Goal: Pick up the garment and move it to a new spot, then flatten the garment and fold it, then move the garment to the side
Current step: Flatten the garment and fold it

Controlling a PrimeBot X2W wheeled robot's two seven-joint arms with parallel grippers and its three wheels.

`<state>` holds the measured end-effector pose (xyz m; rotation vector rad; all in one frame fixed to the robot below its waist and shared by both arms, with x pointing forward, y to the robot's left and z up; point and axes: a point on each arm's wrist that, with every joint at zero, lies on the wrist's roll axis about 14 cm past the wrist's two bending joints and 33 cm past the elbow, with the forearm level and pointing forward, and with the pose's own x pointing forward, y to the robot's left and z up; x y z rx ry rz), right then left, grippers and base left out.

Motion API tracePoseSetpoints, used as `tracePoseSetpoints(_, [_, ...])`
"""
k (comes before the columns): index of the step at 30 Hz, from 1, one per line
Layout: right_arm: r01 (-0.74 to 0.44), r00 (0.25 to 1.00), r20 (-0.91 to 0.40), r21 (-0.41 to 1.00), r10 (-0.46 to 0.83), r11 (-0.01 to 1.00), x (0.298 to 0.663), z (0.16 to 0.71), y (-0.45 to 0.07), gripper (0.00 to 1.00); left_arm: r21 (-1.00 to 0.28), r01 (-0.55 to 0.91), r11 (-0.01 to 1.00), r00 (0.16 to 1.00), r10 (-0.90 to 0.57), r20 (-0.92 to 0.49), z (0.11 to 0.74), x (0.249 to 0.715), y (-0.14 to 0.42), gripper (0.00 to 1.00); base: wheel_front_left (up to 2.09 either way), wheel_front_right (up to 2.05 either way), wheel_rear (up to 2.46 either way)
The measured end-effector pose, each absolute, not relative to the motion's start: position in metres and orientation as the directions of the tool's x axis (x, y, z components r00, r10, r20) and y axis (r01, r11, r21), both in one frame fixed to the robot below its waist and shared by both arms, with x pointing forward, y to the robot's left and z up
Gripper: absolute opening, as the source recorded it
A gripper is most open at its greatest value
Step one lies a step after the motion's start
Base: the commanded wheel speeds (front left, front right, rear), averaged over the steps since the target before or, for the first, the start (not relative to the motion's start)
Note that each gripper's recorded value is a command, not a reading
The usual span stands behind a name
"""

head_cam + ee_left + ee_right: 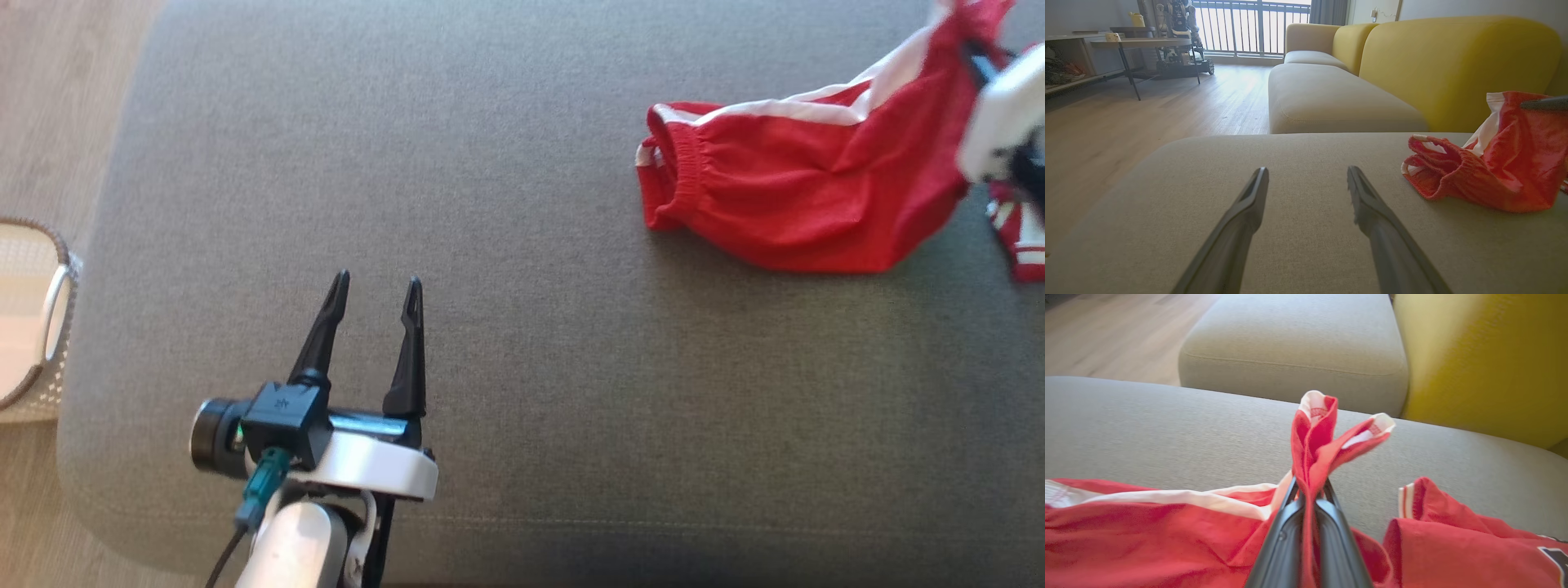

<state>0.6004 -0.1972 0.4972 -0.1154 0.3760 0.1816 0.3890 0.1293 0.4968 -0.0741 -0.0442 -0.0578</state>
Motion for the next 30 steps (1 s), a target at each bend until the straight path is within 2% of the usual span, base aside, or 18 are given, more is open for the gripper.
tracePoseSetpoints(8, [-0.34,0.886,-0.341,-0.018,0.314,0.94,0.588,0.534,-0.121,0.0,-0.077,0.084,0.993,0.994,-0.078,0.07,0.506,0.379,0.121,1.0,0.0,0.0,0.0])
tracePoseSetpoints(18, [-0.521,0.785,-0.349,0.078,0.513,0.85,0.56,0.526,-0.01,0.0,-0.066,0.085,0.994,0.994,-0.081,0.071,0.507,0.373,0.122,1.0,0.0,0.0,0.0])
tracePoseSetpoints(22, [-0.56,0.735,-0.398,0.101,0.549,0.822,0.545,0.505,0.014,0.0,-0.063,0.07,0.996,0.996,-0.066,0.067,0.506,0.37,0.127,1.0,0.0,0.0,0.0])
tracePoseSetpoints(26, [-0.566,0.714,-0.435,0.104,0.549,0.818,0.537,0.492,0.016,0.0,-0.063,0.065,0.996,0.996,-0.061,0.068,0.506,0.369,0.128,1.0,0.0,0.0,0.0])
tracePoseSetpoints(27, [-0.564,0.714,-0.435,0.106,0.548,0.819,0.537,0.491,0.016,0.16,-0.065,0.065,0.996,0.996,-0.061,0.067,0.506,0.369,0.128,1.0,0.0,0.0,0.0])
tracePoseSetpoints(28, [-0.564,0.718,-0.423,0.112,0.552,0.819,0.537,0.493,0.017,1.0,-0.065,0.066,0.996,0.996,-0.061,0.067,0.506,0.369,0.128,1.0,0.0,0.0,0.0])
tracePoseSetpoints(30, [-0.549,0.739,-0.355,0.175,0.572,0.818,0.538,0.502,0.021,1.0,-0.066,0.07,0.995,0.996,-0.066,0.067,0.506,0.369,0.126,1.0,0.0,0.0,0.0])
